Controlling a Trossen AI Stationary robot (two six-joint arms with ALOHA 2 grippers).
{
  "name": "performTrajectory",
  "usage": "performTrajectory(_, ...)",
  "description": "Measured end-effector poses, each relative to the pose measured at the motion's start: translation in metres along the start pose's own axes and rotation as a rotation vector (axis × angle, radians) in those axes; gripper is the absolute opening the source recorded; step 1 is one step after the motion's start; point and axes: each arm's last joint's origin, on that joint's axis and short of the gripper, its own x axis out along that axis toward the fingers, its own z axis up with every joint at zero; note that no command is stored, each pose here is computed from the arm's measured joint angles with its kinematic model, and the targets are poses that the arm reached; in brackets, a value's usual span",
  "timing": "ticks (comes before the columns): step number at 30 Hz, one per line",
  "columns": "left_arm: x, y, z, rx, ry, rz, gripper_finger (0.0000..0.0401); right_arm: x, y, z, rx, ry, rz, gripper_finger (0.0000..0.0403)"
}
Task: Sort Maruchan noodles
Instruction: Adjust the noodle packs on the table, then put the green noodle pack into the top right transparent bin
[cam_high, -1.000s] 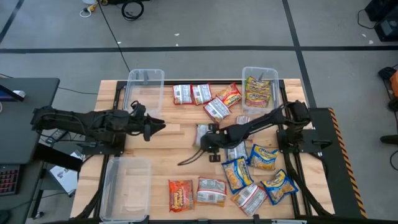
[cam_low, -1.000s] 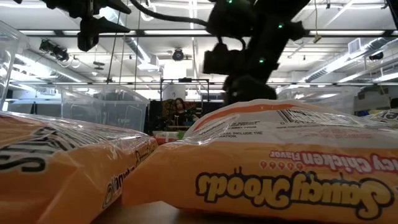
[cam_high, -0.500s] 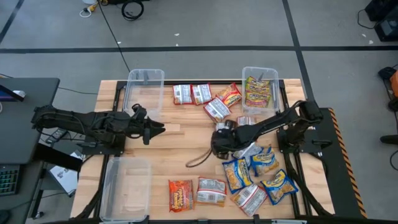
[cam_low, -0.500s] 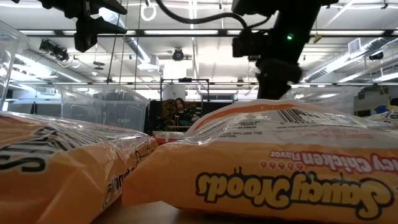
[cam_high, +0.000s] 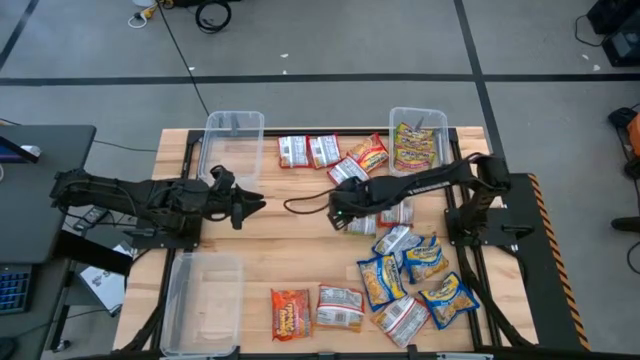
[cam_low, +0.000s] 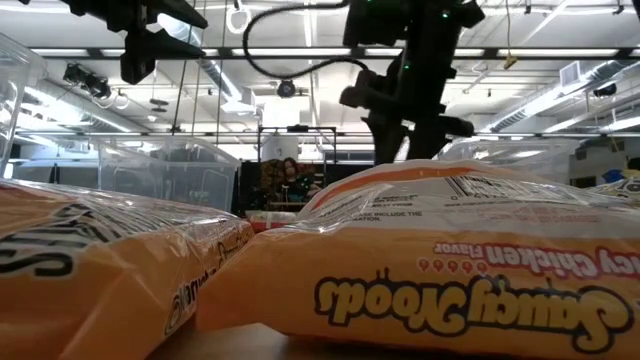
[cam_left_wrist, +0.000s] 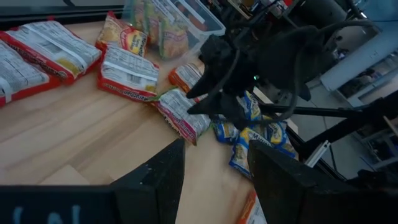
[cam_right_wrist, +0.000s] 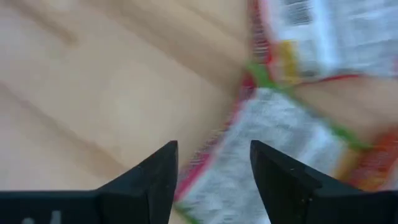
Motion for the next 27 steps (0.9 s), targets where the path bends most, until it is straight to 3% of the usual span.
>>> performTrajectory(7, 0.000, 0.000, 0.001, 0.003, -0.014, 0.008, 0.0180, 0.026, 0.021, 0.000, 0.013, 0.112, -0.021, 0.0198)
performTrajectory(14, 0.000, 0.000, 0.001, 0.012, -0.016, 0.007, 0.0180, 0.049, 0.033, -0.010, -0.116, 0.201, -0.218, 0.0179)
performTrajectory(19, 0.000, 0.000, 0.001, 0.010, -0.016, 0.006, 0.0180, 0.057, 0.036, -0.011, -0.170, 0.222, -0.246, 0.0159)
performTrajectory(23, 0.000, 0.000, 0.001, 0.008, -0.009, -0.001, 0.0180, 0.055, 0.034, -0.010, -0.178, 0.200, -0.257, 0.0121)
performTrajectory(27, 0.000, -0.001, 0.002, 0.008, -0.020, -0.006, 0.0180, 0.056, 0.034, -0.008, -0.224, 0.159, -0.259, 0.0051)
